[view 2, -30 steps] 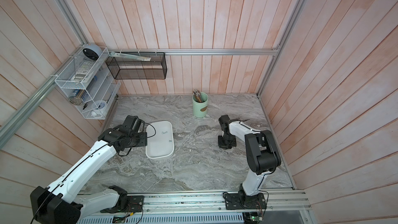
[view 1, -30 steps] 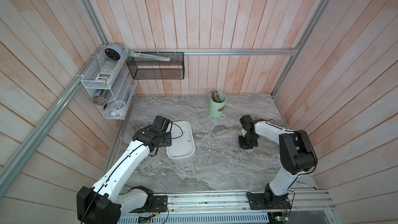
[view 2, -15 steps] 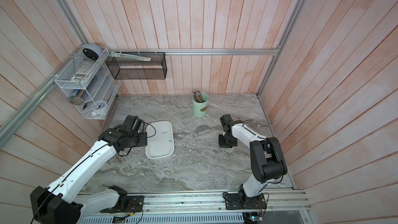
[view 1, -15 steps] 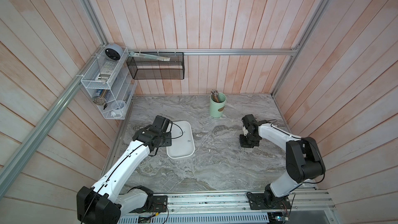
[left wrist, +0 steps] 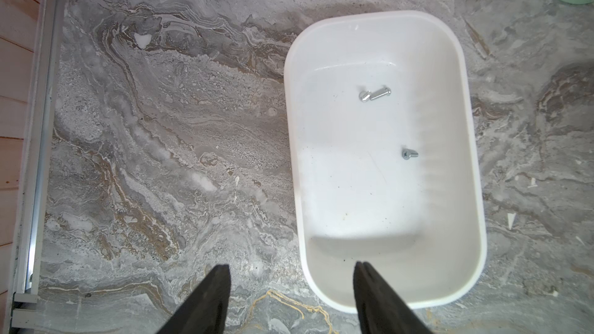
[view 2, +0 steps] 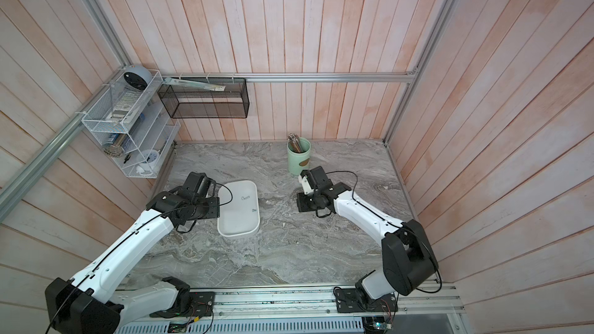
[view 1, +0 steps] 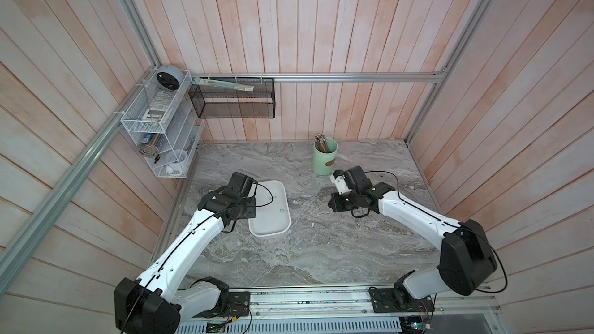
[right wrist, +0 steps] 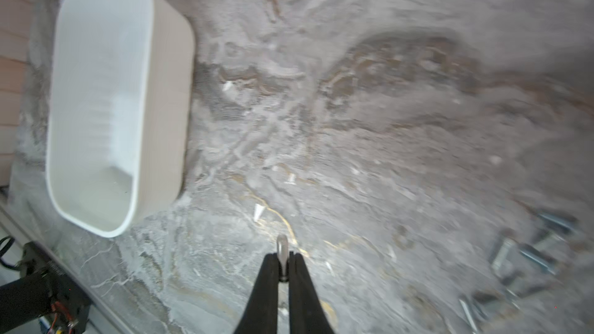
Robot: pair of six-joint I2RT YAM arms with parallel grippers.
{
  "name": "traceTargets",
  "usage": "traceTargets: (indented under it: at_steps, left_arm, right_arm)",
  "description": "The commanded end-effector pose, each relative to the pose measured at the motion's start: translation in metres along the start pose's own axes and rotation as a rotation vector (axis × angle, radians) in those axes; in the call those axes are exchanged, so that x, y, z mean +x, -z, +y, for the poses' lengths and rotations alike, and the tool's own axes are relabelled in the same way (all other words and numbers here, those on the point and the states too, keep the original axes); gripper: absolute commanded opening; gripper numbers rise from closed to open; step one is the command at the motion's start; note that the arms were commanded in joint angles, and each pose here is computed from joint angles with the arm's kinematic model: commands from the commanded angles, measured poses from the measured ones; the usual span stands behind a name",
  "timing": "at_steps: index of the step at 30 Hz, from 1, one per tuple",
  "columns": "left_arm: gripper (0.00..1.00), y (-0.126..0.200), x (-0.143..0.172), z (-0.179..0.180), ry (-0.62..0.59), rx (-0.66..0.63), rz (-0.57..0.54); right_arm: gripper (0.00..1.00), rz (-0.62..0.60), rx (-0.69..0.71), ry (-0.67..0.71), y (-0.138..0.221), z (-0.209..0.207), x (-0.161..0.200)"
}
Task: Put the screws on the desktop into the storage box
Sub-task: Place the screw in the storage box.
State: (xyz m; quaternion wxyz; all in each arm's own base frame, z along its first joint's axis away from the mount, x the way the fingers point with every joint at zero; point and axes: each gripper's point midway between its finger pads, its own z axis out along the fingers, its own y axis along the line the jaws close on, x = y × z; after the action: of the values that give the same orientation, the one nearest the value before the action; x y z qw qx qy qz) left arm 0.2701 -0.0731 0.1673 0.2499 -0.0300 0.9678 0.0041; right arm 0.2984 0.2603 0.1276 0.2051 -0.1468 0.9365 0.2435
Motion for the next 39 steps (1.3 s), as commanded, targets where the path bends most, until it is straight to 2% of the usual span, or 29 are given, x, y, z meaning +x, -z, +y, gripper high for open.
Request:
traceTargets:
  at_steps: [1,4,11,15,20,27,31,33,37,39]
  left_arm:
    - [0.67,0.003,-0.003,0.001,0.002,0.002,-0.017]
    - [0.67,0.003,-0.003,0.002,0.003,-0.003,-0.018]
    - [0.67,0.002,-0.003,0.002,0.001,-0.003,-0.015]
    - [0.67,0.002,-0.003,0.001,0.001,-0.001,-0.014]
    - [0.67,0.002,-0.003,0.001,0.002,0.002,-0.016]
    - [0.67,0.004,-0.004,0.000,0.004,0.011,-0.020]
    - [0.66,0.010,-0.005,-0.016,-0.002,0.108,-0.031]
    - [0.66,0.016,-0.005,-0.029,-0.021,0.160,-0.041]
    - [0.66,0.034,-0.010,-0.068,-0.121,0.212,-0.085]
    - [0.66,0.041,-0.012,-0.092,-0.161,0.246,-0.100]
  right_arm:
    - [0.00,-0.070,-0.180,0.058,-0.020,0.068,-0.034]
    - [0.00,-0.022,-0.212,0.095,-0.048,0.100,-0.037]
    - [0.00,0.100,-0.208,0.143,-0.097,0.137,-0.024]
    - [0.17,0.135,-0.150,0.197,-0.111,0.142,-0.016]
    - [0.28,0.126,-0.140,0.217,-0.108,0.145,-0.021]
    - [0.32,0.048,-0.090,0.287,-0.072,0.145,-0.043]
    - [0.32,-0.054,0.005,0.303,-0.028,0.124,-0.059]
    - [0.33,-0.124,0.088,0.287,0.002,0.100,-0.068]
    - [0.35,-0.327,0.308,0.154,0.065,0.023,-0.075]
    - [0.38,-0.418,0.326,0.058,0.093,-0.014,-0.070]
